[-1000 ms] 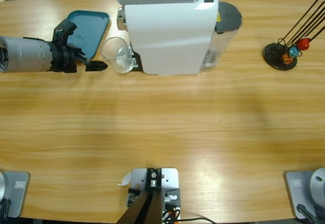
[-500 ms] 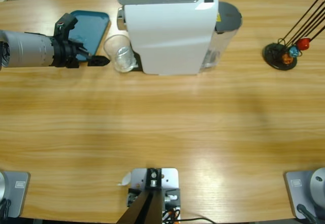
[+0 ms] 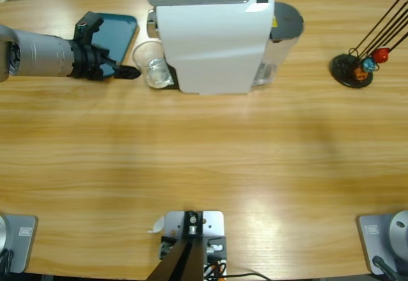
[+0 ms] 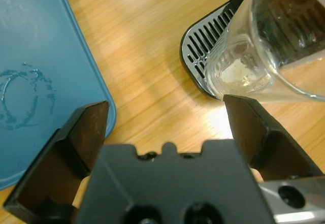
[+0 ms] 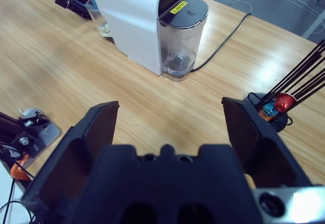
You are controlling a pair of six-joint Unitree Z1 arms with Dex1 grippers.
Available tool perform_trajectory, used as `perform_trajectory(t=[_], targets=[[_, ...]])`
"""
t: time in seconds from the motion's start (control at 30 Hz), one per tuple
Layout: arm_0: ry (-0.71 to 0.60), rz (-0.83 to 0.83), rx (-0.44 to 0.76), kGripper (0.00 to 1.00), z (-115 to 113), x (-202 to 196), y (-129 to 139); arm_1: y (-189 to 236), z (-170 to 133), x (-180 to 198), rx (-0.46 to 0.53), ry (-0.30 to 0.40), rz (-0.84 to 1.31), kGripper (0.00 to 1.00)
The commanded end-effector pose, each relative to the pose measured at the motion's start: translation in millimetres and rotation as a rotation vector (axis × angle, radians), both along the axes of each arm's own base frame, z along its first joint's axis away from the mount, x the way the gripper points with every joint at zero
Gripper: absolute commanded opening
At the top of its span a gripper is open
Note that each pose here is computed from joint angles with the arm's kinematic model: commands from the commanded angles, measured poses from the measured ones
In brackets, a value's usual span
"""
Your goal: Pour coffee
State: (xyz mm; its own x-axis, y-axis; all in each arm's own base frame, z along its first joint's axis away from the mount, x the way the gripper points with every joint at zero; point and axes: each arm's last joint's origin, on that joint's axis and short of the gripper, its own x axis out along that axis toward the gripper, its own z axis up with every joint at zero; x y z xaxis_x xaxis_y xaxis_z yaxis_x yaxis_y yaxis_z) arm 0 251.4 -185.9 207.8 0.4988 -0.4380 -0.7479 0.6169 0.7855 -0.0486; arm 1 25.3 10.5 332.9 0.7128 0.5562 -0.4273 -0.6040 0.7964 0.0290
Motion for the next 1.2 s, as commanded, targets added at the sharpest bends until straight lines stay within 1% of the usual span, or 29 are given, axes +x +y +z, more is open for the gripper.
perform_trajectory(t=[0.03, 0.13, 0.23, 0.33, 0.43, 0.5, 0.57, 0.6, 0.63, 0.67, 0.7, 0.77, 0.83, 0.87, 0.9, 0.97, 1.0, 1.03, 1.07, 1.1, 1.2], targets=[[0.058, -0.013, 0.019, 1.000, -11.4, 2.7, -5.6, -3.6, -10.4, -2.8, -0.005, 0.005, 0.006, 0.876], [0.062, 0.004, 0.043, 1.000, -12.2, -8.6, 4.3, -3.3, -10.5, -2.8, -0.006, 0.006, 0.010, 0.876], [0.054, 0.056, 0.069, 1.000, -11.7, -16.0, 22.0, -2.5, -10.4, -3.0, -0.003, 0.010, 0.020, 0.876], [0.051, 0.098, 0.072, 1.000, -9.9, -19.7, 37.3, -2.3, -10.4, -3.0, -0.003, 0.012, 0.022, 0.876], [0.040, 0.109, 0.062, 1.000, -4.0, -29.2, 43.8, -1.1, -10.3, -2.5, -0.006, 0.013, 0.028, 0.876], [0.023, 0.062, 0.044, 1.000, 11.0, -46.4, 40.7, 0.5, -10.2, -2.0, -0.012, 0.015, 0.037, 0.876], [-0.017, -0.010, 0.015, 1.000, 32.9, -73.1, 38.9, 3.6, -10.0, -0.6, -0.018, 0.022, 0.045, 0.868], [-0.041, -0.034, -0.008, 1.000, 44.0, -86.0, 42.8, 7.0, -9.5, 1.4, -0.030, 0.030, 0.045, 0.870], [-0.067, -0.046, -0.029, 1.000, 57.6, -100.5, 52.0, 11.9, -8.7, 4.3, -0.048, 0.041, 0.046, 0.896], [-0.085, -0.050, -0.041, 1.000, 66.2, -110.5, 60.7, 19.9, -7.7, 8.5, -0.072, 0.062, 0.055, 0.974], [-0.098, -0.055, -0.046, 0.998, 73.1, -120.1, 69.2, 27.3, -7.2, 12.2, -0.093, 0.084, 0.065, 0.999], [-0.129, -0.063, -0.064, 0.978, 83.3, -136.2, 82.5, 43.1, -6.1, 21.1, -0.139, 0.120, 0.074, 1.000], [-0.113, -0.066, -0.055, 0.977, 92.7, -140.6, 86.0, 59.8, -2.6, 31.0, -0.177, 0.149, 0.079, 0.989], [-0.090, -0.067, -0.035, 0.977, 96.0, -140.9, 86.2, 67.2, 0.8, 36.8, -0.188, 0.161, 0.071, 0.933], [-0.070, -0.067, -0.018, 0.977, 99.8, -142.1, 87.3, 73.7, 4.9, 43.8, -0.190, 0.175, 0.064, 0.831], [-0.034, -0.068, 0.018, 0.981, 103.8, -144.6, 89.8, 83.8, 14.9, 61.3, -0.181, 0.199, 0.051, 0.685], [-0.031, -0.067, 0.028, 0.982, 102.4, -145.5, 90.9, 89.9, 22.6, 74.1, -0.176, 0.204, 0.035, 0.545], [-0.031, -0.065, 0.032, 0.982, 101.6, -145.9, 91.5, 95.1, 29.0, 85.9, -0.175, 0.206, 0.019, 0.350], [-0.036, -0.057, 0.039, 0.985, 101.1, -145.6, 92.0, 100.2, 35.6, 98.7, -0.173, 0.209, 0.003, 0.118], [-0.038, -0.048, 0.051, 0.989, 99.5, -144.8, 92.2, 105.4, 42.6, 111.8, -0.171, 0.206, -0.018, 0.000], [-0.032, -0.027, 0.088, 0.991, 94.5, -138.8, 89.0, 123.7, 60.5, 157.0, -0.174, 0.198, -0.079, 0.000]])
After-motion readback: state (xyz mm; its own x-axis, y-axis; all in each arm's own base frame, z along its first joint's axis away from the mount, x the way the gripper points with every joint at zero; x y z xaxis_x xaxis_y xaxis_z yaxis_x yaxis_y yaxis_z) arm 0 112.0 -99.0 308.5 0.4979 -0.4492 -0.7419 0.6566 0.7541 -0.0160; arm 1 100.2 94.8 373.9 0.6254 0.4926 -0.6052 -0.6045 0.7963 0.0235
